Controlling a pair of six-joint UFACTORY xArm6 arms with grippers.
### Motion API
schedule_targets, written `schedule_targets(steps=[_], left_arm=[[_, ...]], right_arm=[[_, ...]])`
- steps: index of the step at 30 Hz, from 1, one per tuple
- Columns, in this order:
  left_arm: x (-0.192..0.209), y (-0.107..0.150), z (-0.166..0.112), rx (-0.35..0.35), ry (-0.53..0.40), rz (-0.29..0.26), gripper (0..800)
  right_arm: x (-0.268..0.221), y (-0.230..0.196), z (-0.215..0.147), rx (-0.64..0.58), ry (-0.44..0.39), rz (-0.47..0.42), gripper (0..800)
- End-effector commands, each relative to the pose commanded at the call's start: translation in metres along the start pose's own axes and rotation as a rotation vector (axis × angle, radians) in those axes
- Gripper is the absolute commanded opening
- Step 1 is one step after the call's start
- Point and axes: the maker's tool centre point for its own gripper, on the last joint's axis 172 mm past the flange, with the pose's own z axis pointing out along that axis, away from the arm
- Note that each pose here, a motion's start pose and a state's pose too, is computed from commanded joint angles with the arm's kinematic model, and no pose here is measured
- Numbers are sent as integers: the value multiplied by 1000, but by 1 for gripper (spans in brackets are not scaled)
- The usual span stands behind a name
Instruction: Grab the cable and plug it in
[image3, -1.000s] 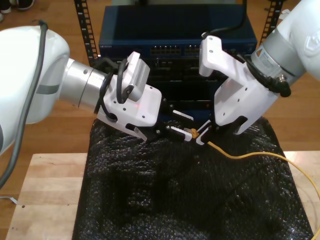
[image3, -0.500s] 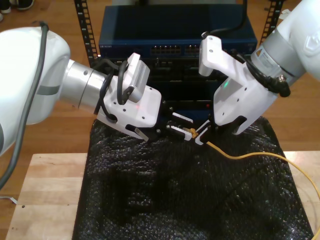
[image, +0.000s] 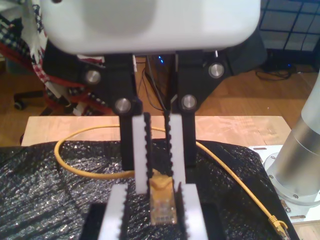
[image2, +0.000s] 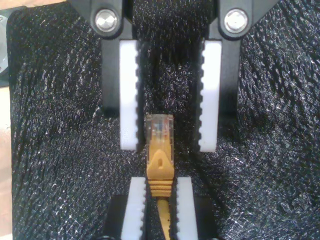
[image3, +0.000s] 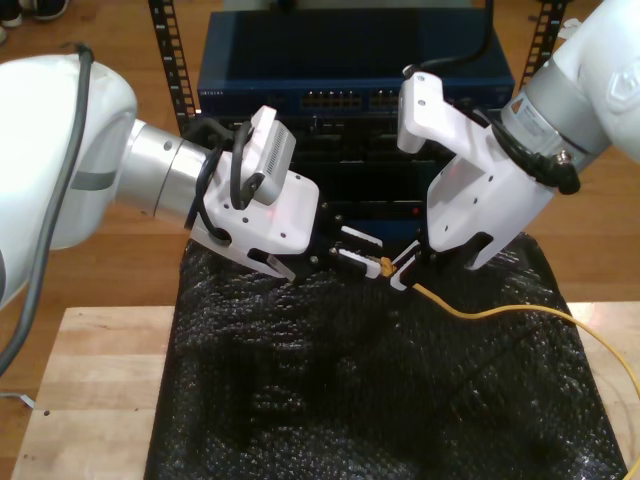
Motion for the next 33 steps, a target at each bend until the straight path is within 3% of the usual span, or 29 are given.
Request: schedule_targets(steps=[8, 13, 19, 23, 27, 28, 33], left_arm=[[-4, 2, 2, -3, 1, -10, 129], [-4, 1, 2, -1, 0, -10, 40], [-3, 2, 2, -2, 0, -11, 3], [-4, 2, 2, -6, 2, -13, 3], [-2, 1, 0, -2, 1, -7, 5], [-1, 2, 0, -6, 2, -7, 5], [1, 6, 0, -20, 6, -6, 5]], right_arm=[[0, 0, 2, 4, -2, 1, 11], [-1, 1, 1, 4, -2, 2, 14], [-1, 1, 3, 6, -3, 4, 58], [0, 0, 2, 7, -1, 1, 212], [0, 0, 2, 8, 1, -1, 591], [1, 0, 2, 8, 2, -4, 645], [5, 4, -7, -14, 8, -14, 718]])
